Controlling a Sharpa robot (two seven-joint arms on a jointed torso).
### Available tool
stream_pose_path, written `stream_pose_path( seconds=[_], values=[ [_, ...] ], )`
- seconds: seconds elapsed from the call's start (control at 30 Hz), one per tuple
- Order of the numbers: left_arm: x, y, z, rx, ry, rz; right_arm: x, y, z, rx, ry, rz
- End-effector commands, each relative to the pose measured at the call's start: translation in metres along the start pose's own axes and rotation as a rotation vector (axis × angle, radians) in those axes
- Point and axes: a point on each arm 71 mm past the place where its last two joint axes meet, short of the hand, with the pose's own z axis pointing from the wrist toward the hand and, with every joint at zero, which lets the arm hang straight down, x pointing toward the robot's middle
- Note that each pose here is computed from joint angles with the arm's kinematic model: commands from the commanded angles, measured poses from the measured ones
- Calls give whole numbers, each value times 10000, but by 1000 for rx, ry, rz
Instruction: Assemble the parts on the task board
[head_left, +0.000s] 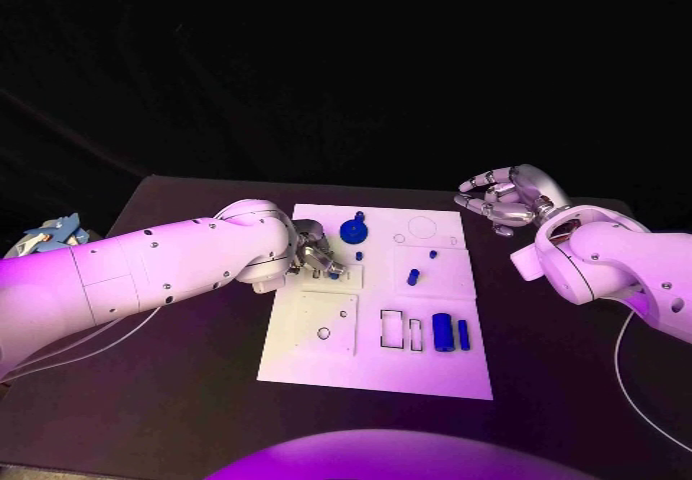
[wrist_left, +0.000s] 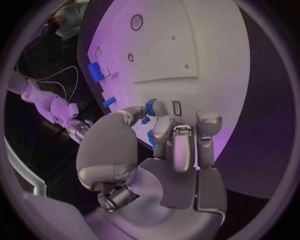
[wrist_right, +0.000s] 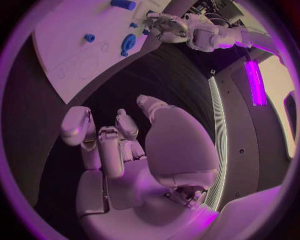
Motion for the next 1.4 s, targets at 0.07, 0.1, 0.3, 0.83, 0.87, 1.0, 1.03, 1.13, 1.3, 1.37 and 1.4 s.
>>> stream_pose_path(
  seconds=[0.07, 0.1, 0.3, 0.83, 0.87, 1.0, 1.03, 1.13, 1.3, 1.37, 1.4],
  values=[
    [110, 22, 16, -16, 55, 21, 1, 8, 0, -13, -2, -3],
    [107, 21, 14, -15, 53, 19, 0, 8, 0, -13, -2, -3],
    [70, 10, -4, -9, 39, 9, -3, 5, 1, -13, -4, -4],
    [-151, -106, -134, 36, -10, -47, 0, -12, 7, -8, -7, 0],
    [-168, -116, -142, 40, -13, -53, 2, -14, 8, -8, -7, 1],
    [-270, -142, -184, 54, -31, -83, 7, -19, 9, -7, -7, 2],
    [-305, -142, -195, 55, -37, -90, 8, -20, 9, -6, -7, 2],
    [-453, -109, -224, 37, -45, -93, 7, -25, 9, -5, -6, 2],
    [-722, -8, -229, -2, -75, -98, 8, -28, 9, -3, -5, 3],
    [-809, 27, -214, -9, -99, -106, 13, -27, 11, -4, -3, 3],
    [-833, 36, -208, -11, -108, -109, 16, -27, 12, -4, -2, 3]
  ],
)
